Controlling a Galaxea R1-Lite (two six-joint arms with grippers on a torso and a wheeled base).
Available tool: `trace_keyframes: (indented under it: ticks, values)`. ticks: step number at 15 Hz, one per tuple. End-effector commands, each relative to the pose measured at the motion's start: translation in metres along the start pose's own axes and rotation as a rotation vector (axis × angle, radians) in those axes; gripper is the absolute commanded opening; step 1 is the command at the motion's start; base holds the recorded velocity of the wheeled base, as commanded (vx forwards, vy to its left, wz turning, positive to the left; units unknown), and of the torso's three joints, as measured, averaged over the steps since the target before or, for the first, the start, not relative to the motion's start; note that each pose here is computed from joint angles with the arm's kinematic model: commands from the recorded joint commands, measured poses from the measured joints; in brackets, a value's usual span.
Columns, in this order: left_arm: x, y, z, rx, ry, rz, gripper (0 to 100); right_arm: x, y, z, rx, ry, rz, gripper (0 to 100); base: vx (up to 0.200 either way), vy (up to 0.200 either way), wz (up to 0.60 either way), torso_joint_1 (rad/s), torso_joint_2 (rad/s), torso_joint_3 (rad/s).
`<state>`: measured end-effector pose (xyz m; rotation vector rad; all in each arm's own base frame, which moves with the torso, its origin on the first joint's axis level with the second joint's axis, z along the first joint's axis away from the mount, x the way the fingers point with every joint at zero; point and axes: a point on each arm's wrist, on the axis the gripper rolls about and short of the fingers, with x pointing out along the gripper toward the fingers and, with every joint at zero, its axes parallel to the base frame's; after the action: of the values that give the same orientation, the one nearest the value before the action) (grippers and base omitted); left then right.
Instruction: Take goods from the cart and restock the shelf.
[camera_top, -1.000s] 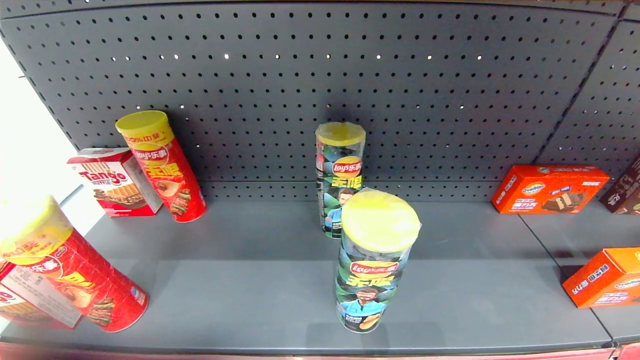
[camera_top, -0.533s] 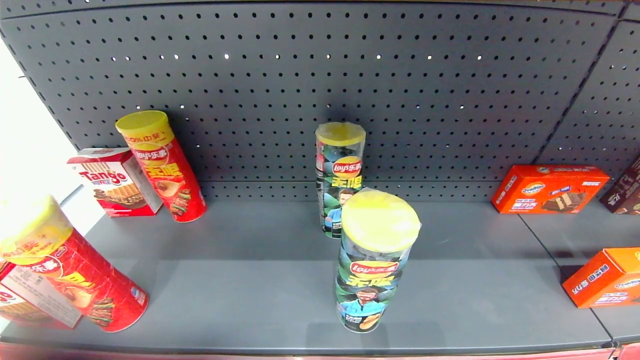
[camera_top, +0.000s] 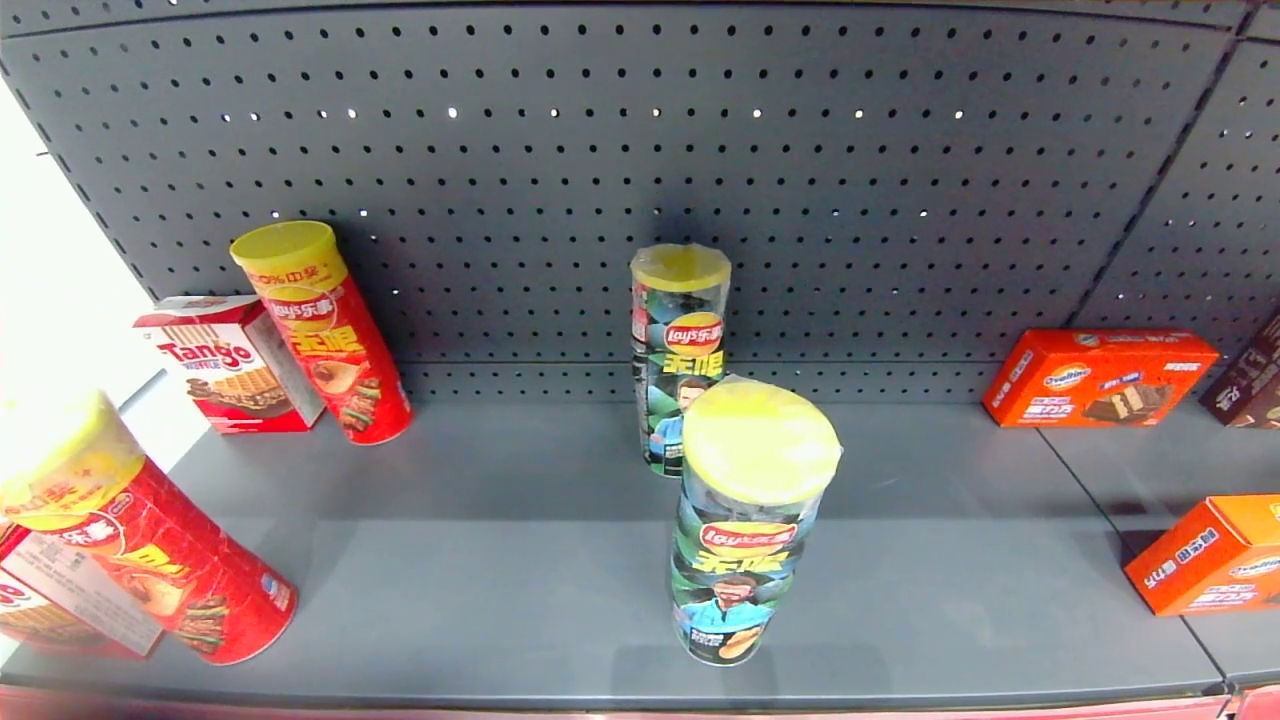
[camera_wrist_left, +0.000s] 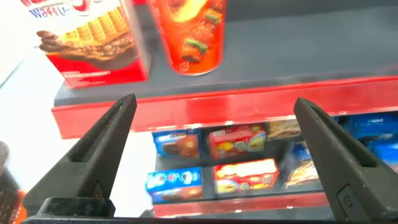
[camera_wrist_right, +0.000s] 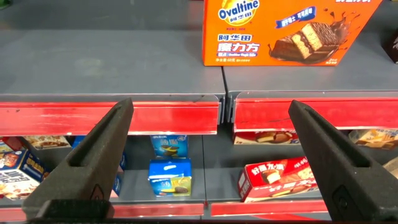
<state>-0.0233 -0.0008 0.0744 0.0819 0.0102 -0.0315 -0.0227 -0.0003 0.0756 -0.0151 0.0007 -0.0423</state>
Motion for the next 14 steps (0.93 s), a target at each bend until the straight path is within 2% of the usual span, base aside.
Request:
trace_keyframes:
  ticks: [1, 6, 11, 12, 13, 14]
  values:
    - [0.0, 0.0, 0.0, 0.004, 0.004, 0.0, 100, 0.0, 0.0, 0.0, 0.0, 0.001, -0.001, 100, 0.0, 0.0, 0.0, 0.0, 0.0, 0.0]
    - [0.0, -0.001, 0.0, -0.007, 0.001, -0.041, 100, 0.0, 0.0, 0.0, 0.0, 0.001, -0.001, 100, 0.0, 0.0, 0.0, 0.0, 0.0, 0.0]
    - [0.0, -0.001, 0.0, -0.004, 0.001, -0.035, 100, -0.001, 0.0, 0.004, -0.008, -0.013, 0.024, 100, 0.0, 0.0, 0.0, 0.0, 0.0, 0.0]
    - [0.0, -0.001, 0.0, -0.004, 0.0, -0.032, 100, 0.004, -0.001, 0.064, 0.019, -0.021, 0.041, 100, 0.0, 0.0, 0.0, 0.0, 0.0, 0.0]
    - [0.0, -0.001, 0.0, -0.001, 0.0, -0.032, 100, 0.022, 0.0, 0.101, 0.053, 0.043, 0.08, 100, 0.0, 0.0, 0.0, 0.0, 0.0, 0.0]
    - [0.0, -0.001, 0.001, 0.002, -0.001, -0.036, 100, 0.035, 0.002, 0.123, 0.059, 0.062, 0.153, 100, 0.0, 0.0, 0.0, 0.0, 0.0, 0.0]
